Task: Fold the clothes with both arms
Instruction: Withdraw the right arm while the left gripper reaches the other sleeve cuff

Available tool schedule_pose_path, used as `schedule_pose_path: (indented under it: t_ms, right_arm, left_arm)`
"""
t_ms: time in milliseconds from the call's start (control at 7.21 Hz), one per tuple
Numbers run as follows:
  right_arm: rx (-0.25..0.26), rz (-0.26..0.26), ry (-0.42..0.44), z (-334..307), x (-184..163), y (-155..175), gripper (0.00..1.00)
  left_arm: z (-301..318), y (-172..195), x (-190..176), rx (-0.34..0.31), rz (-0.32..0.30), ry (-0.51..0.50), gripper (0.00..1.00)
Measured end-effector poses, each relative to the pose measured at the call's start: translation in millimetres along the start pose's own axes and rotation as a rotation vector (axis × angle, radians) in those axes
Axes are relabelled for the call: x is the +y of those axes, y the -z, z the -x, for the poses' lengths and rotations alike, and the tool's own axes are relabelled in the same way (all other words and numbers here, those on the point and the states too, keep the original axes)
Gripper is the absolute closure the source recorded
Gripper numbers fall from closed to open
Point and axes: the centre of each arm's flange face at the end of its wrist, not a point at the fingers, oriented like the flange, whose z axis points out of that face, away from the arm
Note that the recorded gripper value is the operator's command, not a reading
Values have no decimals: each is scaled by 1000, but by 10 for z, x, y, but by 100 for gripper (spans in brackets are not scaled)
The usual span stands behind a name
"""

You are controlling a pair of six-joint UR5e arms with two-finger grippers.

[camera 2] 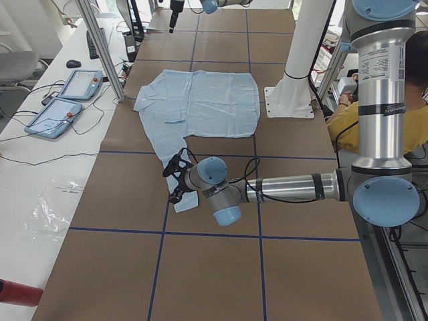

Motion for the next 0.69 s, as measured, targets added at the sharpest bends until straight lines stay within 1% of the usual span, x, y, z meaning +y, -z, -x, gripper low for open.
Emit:
schedule_pose_path:
  t_ms: [139, 277, 416, 693]
  right_arm:
    - [-1, 27, 36, -684, 76, 104, 0]
    - [-1, 44, 43, -1209, 204, 203, 0]
    - [2, 47, 37, -1516, 344, 288, 0]
    - [9, 49, 29, -1732, 534, 359, 0]
  left_arm:
    - [-60, -92, 131, 0, 16, 37, 15]
    - [-131, -237, 263, -14, 26, 81, 23]
    - [-186, -423, 433, -34, 28, 120, 28]
    - [-238, -650, 676, -53, 38, 171, 29]
